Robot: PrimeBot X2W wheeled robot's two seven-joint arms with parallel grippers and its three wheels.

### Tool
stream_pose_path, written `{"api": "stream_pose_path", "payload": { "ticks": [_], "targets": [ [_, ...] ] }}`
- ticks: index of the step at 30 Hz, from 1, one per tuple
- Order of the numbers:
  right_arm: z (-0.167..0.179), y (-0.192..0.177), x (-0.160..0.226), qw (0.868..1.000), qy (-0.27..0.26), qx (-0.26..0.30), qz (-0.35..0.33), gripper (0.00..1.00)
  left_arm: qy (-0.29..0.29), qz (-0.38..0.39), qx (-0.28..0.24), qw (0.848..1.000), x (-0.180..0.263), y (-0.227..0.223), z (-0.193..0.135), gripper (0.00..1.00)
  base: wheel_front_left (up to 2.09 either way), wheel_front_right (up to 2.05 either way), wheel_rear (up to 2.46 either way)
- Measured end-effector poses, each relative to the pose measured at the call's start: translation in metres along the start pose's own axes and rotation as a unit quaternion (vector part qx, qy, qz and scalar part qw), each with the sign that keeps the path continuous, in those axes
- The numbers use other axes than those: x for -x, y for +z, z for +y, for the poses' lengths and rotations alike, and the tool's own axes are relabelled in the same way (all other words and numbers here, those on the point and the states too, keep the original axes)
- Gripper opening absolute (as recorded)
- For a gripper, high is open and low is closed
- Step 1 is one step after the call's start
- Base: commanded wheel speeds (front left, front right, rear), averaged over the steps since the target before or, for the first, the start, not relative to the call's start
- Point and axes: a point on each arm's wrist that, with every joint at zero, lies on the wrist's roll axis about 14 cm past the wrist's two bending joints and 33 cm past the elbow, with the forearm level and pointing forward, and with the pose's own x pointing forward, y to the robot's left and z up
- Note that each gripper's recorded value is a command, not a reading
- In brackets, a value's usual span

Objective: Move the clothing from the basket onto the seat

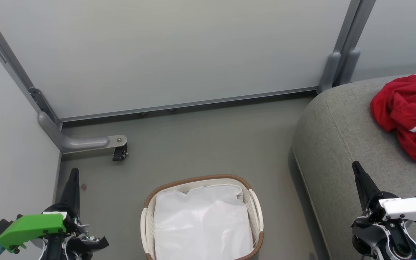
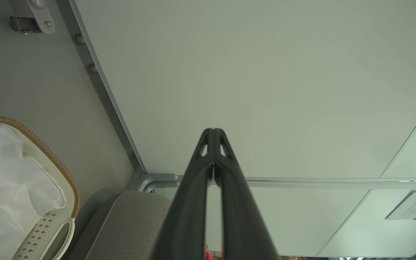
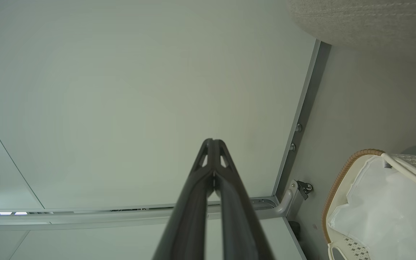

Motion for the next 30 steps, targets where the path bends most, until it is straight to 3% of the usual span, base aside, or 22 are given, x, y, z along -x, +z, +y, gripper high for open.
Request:
{"api": "stream_pose_path", "payload": {
  "ticks": [30],
  "targets": [
    [0.0,0.0,0.0,1.0,0.0,0.0,0.0,0.0,0.0,0.0,0.0,1.0,0.0,0.0,-0.0001,0.0,0.0,0.0,0.0]
  ]
}}
